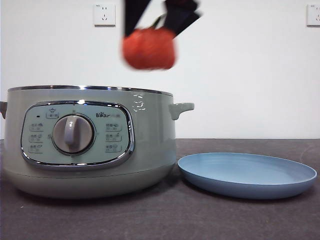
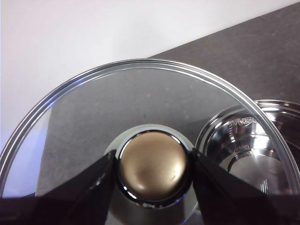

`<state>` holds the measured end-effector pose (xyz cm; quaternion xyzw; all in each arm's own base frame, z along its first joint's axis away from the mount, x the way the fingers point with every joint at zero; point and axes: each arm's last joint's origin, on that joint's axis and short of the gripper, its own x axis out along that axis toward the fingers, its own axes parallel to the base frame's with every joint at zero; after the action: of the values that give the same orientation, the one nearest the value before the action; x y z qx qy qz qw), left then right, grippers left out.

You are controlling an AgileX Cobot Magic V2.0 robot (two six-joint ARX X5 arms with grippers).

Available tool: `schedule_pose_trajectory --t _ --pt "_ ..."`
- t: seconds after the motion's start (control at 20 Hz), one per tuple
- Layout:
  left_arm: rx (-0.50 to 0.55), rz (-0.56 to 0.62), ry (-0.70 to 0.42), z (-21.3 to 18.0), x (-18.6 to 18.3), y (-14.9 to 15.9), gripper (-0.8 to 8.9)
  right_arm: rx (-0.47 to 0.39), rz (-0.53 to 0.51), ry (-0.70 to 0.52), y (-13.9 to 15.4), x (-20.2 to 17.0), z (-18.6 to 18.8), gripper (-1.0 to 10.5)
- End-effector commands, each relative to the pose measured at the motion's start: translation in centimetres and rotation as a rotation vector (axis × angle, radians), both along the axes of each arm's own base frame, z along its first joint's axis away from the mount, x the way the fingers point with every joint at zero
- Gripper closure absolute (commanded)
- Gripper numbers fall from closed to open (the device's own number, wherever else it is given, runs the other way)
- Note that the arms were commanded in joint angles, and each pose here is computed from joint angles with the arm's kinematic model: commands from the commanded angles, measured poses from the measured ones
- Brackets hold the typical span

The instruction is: Take the pumpkin out from the steamer,put the pumpkin in the blue plate,close the lid

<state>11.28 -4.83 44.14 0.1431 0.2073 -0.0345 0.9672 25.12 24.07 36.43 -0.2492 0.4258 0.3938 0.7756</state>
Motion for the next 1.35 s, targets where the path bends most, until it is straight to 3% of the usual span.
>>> schedule_pose_trajectory --t 0.05,0.3,0.45,0.8,1.1,1.35 --pt "-0.023 -0.010 -0.058 0.7 0.3 -0.2 8.22 -0.033 -0.153 0.013 -3.5 -0.6 1.8 9.6" --pt "-0.067 -0.087 -0.066 0.8 1.7 -1.2 8.22 -0.050 -0.461 0.095 -10.0 -0.8 3.2 9.6" --pt "-0.090 -0.130 -0.070 0.9 2.1 -1.6 8.22 -0.063 -0.553 0.131 -12.1 -1.2 2.0 9.6" --pt "-0.099 -0.140 -0.079 1.0 2.4 -1.8 8.22 -0.057 -0.589 0.156 -11.8 -1.0 -6.5 9.6" --pt "-0.114 -0.143 -0.108 1.3 2.5 -1.9 8.22 0.075 -0.584 0.032 -11.0 0.5 -12.4 9.6" --pt "-0.116 -0.143 -0.114 1.3 2.5 -1.9 8.22 0.010 -0.583 0.096 -10.4 1.7 -15.2 9.5"
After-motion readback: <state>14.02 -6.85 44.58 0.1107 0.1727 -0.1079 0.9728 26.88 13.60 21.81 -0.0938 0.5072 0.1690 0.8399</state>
